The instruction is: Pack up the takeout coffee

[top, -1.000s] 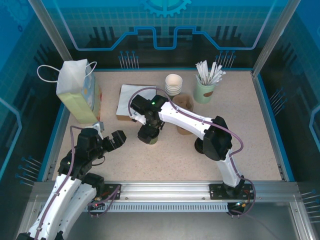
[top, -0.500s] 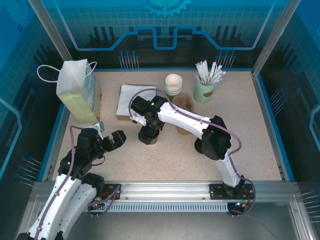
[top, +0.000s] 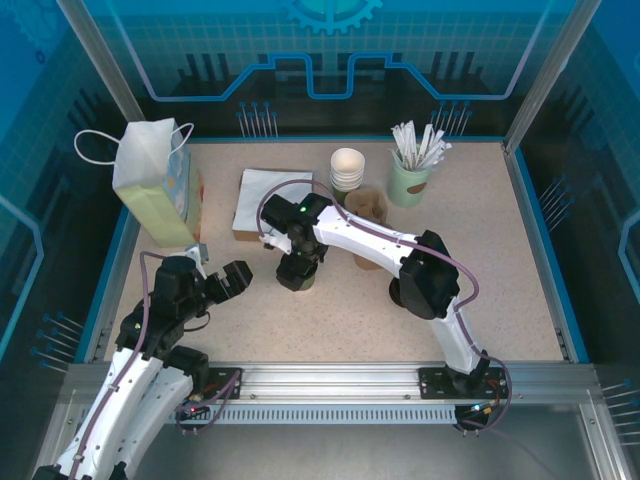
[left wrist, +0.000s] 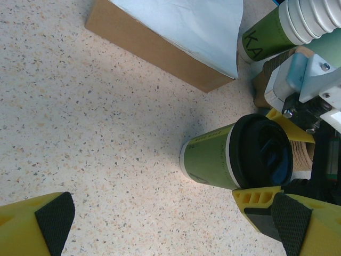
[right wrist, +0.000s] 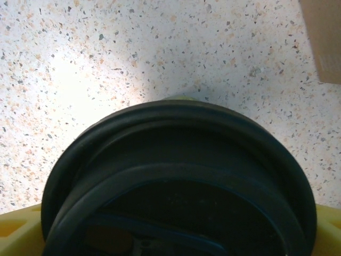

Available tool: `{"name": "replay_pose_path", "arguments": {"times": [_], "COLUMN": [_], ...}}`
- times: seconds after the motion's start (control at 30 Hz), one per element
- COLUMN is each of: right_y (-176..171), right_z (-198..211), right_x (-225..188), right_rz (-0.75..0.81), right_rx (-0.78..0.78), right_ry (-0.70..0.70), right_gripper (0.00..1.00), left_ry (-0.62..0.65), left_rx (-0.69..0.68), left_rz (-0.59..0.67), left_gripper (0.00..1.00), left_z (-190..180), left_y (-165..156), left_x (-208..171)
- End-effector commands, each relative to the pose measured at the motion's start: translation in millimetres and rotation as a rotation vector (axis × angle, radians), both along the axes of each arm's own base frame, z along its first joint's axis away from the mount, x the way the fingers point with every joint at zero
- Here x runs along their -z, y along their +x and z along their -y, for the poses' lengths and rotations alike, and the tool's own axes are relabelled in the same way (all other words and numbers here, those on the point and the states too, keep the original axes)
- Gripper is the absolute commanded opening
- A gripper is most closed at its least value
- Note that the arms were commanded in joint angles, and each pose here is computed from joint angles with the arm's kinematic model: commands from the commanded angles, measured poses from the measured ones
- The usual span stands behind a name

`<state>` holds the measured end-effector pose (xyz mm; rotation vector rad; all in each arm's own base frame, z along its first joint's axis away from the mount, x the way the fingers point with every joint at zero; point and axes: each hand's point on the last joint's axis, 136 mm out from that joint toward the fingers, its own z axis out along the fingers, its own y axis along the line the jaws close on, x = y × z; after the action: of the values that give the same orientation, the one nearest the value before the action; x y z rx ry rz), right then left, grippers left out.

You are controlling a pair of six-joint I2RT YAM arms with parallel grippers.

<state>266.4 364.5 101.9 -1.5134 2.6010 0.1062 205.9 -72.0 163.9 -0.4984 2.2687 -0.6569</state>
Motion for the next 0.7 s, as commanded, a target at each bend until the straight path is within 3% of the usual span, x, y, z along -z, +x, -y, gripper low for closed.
{"name": "replay_pose_path", "arguments": {"times": [0.0,0.4,0.67], "right_y": [-4,-12,-17], "right_z": [6,41,132], "right_x": [8,-60,-117], "right_rz": [-0.05,-0.013,0.029], "right_rx": [0.007,0.109,0.314], "right_ry": [-0.01,0.092,0.146], "right_gripper": [0.91,0.87,0.87], "left_ry": [-0.008,-0.027,-0.052], "left_rx": [0.002,0.015,0.031], "left_rz": [-0.006,0.027,0.045], "left_gripper": [0.99,0.99,0.99], "left_z": [0,4,9], "left_y": [-1,0,7], "left_x": [3,-10,-16]}}
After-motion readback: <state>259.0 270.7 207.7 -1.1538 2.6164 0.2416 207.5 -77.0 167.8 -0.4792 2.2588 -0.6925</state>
